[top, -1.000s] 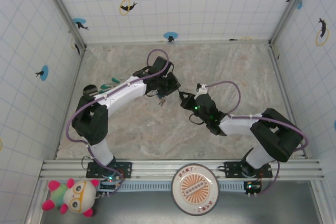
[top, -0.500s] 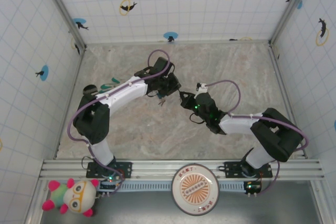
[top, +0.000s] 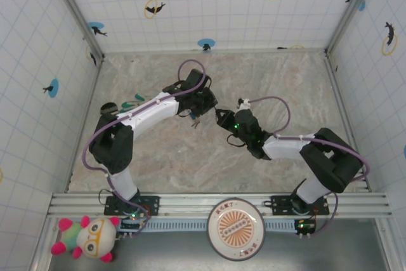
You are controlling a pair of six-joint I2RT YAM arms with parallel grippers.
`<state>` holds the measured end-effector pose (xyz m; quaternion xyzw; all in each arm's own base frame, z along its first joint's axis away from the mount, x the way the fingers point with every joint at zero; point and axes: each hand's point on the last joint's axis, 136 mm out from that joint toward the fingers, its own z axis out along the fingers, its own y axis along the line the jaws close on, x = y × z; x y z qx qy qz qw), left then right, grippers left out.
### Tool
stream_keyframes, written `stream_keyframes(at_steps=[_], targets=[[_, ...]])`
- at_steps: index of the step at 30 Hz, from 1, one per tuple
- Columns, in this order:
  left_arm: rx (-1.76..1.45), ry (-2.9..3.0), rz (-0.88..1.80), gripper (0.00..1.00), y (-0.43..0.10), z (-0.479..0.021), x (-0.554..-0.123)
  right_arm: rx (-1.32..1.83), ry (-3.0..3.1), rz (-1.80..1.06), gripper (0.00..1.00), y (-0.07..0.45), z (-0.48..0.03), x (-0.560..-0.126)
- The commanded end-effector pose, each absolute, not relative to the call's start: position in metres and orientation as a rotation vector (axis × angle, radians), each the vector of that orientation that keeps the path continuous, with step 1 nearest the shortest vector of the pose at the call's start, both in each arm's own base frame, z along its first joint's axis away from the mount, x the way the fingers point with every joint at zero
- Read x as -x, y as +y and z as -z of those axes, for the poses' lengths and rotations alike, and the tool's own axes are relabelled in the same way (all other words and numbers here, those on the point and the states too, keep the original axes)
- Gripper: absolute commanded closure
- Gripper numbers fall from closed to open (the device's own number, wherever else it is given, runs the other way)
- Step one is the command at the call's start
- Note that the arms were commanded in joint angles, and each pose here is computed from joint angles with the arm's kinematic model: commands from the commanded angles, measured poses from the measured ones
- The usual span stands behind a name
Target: Unlock with the key
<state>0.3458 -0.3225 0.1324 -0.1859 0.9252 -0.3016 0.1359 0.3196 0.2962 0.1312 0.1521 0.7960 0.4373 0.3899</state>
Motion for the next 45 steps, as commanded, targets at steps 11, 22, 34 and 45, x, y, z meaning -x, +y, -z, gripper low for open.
stream_keyframes(at_steps=[11,22,34,45], targets=[[0.438,2.764,0.948,1.00,-0.344,-0.138,-0.321,-0.588,1.827,-1.325,1.00,0.287,-0.152,-0.345],[0.434,2.767,0.980,1.00,-0.349,-0.145,-0.320,-0.357,1.965,-0.933,1.00,0.281,-0.139,-0.339],[0.441,2.762,1.005,1.00,-0.351,-0.147,-0.320,-0.365,1.866,-1.118,1.00,0.293,-0.157,-0.340],[0.430,2.763,1.014,1.00,-0.350,-0.146,-0.318,-0.346,1.843,-1.135,1.00,0.295,-0.162,-0.340]])
